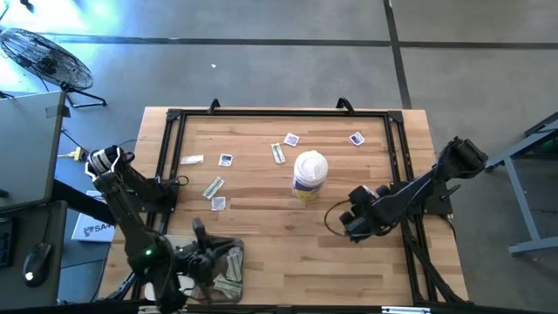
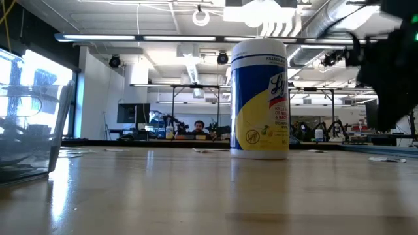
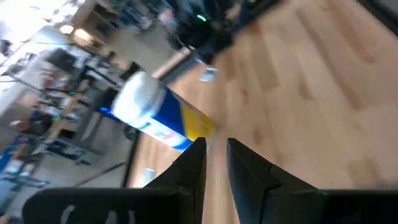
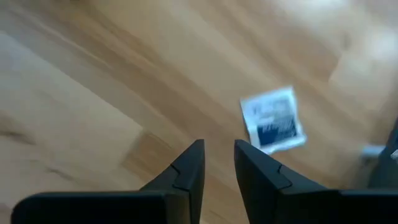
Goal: Pick & Place First Aid Supplies
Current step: Put the alcohol pad into the white bin
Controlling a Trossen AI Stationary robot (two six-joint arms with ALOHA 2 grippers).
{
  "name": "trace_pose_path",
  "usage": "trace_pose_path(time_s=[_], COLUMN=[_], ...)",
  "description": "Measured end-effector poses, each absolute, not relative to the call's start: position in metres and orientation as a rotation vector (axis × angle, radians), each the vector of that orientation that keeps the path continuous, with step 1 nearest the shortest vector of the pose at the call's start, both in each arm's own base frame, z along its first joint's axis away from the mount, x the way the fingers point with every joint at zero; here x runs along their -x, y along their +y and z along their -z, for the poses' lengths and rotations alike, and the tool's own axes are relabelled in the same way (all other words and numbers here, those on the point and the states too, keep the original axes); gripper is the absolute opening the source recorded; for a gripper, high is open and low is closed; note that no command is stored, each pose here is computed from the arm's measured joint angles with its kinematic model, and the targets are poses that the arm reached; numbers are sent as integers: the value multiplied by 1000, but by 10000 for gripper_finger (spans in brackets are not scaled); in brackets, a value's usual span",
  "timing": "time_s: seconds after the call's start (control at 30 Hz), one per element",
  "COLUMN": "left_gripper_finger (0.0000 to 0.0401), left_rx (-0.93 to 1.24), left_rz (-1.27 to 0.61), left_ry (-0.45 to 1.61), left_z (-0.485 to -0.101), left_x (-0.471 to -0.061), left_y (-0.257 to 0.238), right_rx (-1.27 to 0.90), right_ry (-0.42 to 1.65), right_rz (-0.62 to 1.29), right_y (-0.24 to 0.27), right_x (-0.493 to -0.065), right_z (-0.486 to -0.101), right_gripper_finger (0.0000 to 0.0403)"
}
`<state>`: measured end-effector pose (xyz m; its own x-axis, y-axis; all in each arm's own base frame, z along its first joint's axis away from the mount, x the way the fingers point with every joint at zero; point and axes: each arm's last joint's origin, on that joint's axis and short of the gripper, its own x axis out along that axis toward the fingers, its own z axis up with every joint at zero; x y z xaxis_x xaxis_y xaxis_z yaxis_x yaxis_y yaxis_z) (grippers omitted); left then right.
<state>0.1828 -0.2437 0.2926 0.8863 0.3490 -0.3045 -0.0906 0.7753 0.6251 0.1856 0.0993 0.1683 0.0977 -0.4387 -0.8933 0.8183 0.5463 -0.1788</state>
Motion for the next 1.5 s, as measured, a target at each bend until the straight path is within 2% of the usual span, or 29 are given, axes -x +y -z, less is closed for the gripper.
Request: trace_pose_path(time_s=[0.17,0.47,0.67,0.9,1.13,1.33,1.5], left_gripper_finger=[60,60,60,60,60,60,60], left_rx=[-575,-461,-359,-420,-591,-563,-546], left_rz=[-302,-341,-227,-198,-246,-65,-67], left_ry=[448,612,686,660,554,603,591], left_z=[-293,-279,-273,-275,-279,-277,-278], left_x=[-209,-261,-281,-277,-245,-237,-246], left_y=[-230,-190,-180,-189,-219,-232,-227], right_rx=[-479,-533,-650,-664,-614,-517,-378], right_ry=[1197,1037,960,904,954,1001,990], right_rz=[946,962,960,871,520,494,337], right_y=[82,60,43,42,68,83,99], right_x=[-177,-161,-148,-152,-179,-201,-233], right_z=[-138,-143,-118,-110,-123,-108,-104], right_gripper_finger=[81,81,81,79,77,77,77])
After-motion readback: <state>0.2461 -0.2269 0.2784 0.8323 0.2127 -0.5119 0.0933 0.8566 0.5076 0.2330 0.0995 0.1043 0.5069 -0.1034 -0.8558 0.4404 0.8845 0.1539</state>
